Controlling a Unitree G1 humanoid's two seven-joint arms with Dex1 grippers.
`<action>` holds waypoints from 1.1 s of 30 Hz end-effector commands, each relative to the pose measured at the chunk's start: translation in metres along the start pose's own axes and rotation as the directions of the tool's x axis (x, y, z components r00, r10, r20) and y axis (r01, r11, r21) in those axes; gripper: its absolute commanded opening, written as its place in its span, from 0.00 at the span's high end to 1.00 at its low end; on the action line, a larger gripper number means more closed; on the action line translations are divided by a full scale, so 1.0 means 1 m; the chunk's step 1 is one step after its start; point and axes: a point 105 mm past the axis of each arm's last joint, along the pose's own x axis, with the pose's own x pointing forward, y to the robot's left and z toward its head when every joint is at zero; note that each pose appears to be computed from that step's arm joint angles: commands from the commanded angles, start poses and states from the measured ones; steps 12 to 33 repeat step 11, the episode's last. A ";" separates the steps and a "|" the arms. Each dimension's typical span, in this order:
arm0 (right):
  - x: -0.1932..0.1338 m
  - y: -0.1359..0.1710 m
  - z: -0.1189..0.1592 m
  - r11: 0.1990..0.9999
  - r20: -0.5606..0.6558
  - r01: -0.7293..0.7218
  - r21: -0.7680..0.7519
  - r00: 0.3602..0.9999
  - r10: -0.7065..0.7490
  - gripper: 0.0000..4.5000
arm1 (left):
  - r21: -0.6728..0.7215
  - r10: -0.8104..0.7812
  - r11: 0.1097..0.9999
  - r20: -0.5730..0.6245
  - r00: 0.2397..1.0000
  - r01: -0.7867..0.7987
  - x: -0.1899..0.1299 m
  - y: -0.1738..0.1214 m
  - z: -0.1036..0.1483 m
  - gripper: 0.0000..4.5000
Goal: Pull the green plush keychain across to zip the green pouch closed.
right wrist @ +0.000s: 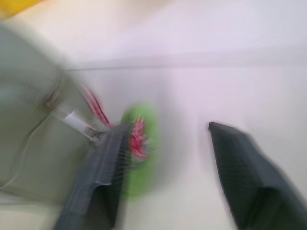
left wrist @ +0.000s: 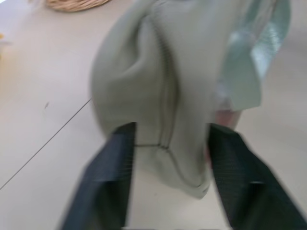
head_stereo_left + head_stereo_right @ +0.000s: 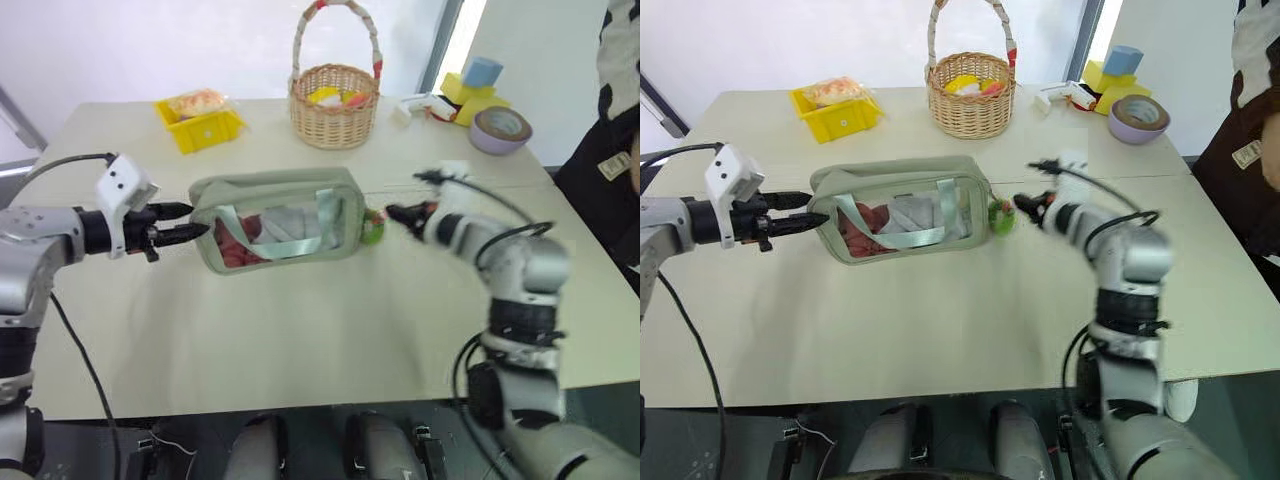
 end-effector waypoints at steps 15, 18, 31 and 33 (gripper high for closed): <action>-0.074 0.072 0.043 0.680 -0.164 -0.550 -0.485 0.821 0.547 0.00 | -0.074 0.107 0.992 0.065 0.992 -0.102 -0.047 0.018 0.026 0.01; -0.074 0.072 0.043 0.680 -0.164 -0.550 -0.485 0.821 0.547 0.00 | -0.074 0.107 0.992 0.065 0.992 -0.102 -0.047 0.018 0.026 0.01; -0.074 0.072 0.043 0.680 -0.164 -0.550 -0.485 0.821 0.547 0.00 | -0.074 0.107 0.992 0.065 0.992 -0.102 -0.047 0.018 0.026 0.01; -0.074 0.072 0.043 0.680 -0.164 -0.550 -0.485 0.821 0.547 0.00 | -0.074 0.107 0.992 0.065 0.992 -0.102 -0.047 0.018 0.026 0.01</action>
